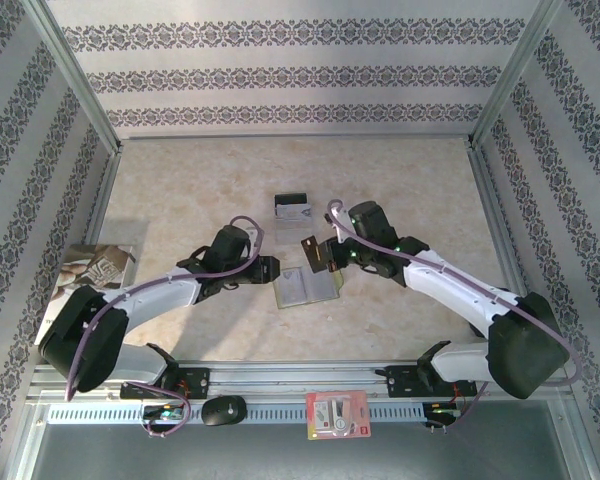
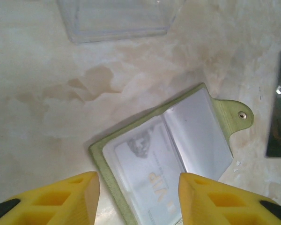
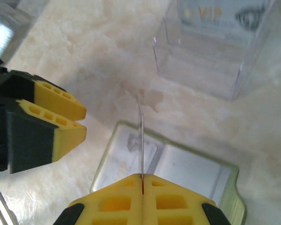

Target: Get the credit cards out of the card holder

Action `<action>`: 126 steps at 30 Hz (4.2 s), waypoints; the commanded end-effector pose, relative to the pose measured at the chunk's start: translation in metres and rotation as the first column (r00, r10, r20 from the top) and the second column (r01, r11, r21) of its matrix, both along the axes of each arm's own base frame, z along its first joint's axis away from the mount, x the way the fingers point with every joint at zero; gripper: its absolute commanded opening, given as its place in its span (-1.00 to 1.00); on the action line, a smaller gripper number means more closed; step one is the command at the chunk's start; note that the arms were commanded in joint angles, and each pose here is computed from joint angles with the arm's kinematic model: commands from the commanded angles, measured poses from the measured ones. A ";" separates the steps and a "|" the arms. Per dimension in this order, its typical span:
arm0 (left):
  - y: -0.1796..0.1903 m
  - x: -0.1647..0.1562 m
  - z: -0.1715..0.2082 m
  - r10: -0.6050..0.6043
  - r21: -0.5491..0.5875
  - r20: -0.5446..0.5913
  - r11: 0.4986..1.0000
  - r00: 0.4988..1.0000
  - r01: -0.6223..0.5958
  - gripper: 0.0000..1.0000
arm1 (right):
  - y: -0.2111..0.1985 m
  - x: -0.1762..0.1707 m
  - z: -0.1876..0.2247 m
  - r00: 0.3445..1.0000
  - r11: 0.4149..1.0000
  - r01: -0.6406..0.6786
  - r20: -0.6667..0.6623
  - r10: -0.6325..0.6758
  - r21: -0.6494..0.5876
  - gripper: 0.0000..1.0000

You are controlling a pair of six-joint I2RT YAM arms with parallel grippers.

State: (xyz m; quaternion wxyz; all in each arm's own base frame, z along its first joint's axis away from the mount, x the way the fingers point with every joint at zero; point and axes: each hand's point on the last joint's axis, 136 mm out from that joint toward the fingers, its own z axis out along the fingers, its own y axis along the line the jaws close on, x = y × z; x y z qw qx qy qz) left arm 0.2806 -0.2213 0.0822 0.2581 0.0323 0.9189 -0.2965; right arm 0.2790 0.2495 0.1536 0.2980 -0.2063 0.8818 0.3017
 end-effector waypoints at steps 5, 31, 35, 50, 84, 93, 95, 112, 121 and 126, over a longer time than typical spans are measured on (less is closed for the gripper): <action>0.003 -0.010 0.009 -0.036 -0.089 -0.023 0.995 0.999 0.034 0.04 | 0.020 0.013 0.029 0.990 0.989 -0.143 0.003 0.142 0.032 -1.00; 0.007 -0.027 0.061 -0.103 -0.189 0.156 0.973 0.982 0.132 0.29 | 0.031 0.066 0.079 0.899 0.911 -0.366 0.181 0.399 -0.189 -1.00; 0.024 -0.025 0.056 -0.040 -0.110 0.130 0.992 0.991 0.055 0.29 | 0.037 0.100 0.088 0.862 0.876 -0.370 0.236 0.448 -0.311 -1.00; 0.050 -0.008 0.051 0.070 -0.040 0.097 0.997 0.993 -0.067 0.30 | 0.055 0.158 0.041 0.695 0.630 -0.460 0.188 0.694 -0.626 -1.00; 0.056 0.006 0.024 0.110 -0.050 0.019 0.993 0.994 -0.109 0.31 | 0.064 0.173 -0.012 0.572 0.468 -0.412 0.178 0.801 -0.782 -1.00; 0.056 0.007 0.023 0.113 -0.050 0.018 0.992 0.993 -0.112 0.31 | 0.067 0.169 -0.019 0.572 0.471 -0.432 0.171 0.802 -0.769 -1.00; 0.056 0.007 0.024 0.113 -0.054 0.018 0.992 0.993 -0.112 0.31 | 0.066 0.171 -0.020 0.575 0.473 -0.422 0.175 0.799 -0.773 -1.00; 0.057 0.006 0.027 0.115 -0.057 0.029 0.992 0.993 -0.113 0.32 | 0.085 0.206 0.034 0.641 0.698 -0.221 0.438 0.631 -0.682 -0.40; 0.075 0.009 0.042 0.235 -0.088 0.131 0.970 0.963 -0.225 0.55 | 0.085 0.192 0.096 0.855 0.969 -0.039 0.493 0.159 -0.245 -0.29; 0.085 0.002 0.039 0.284 -0.099 0.144 0.957 0.948 -0.272 0.91 | 0.068 0.144 0.052 0.976 0.990 0.051 0.217 -0.022 -0.130 -0.25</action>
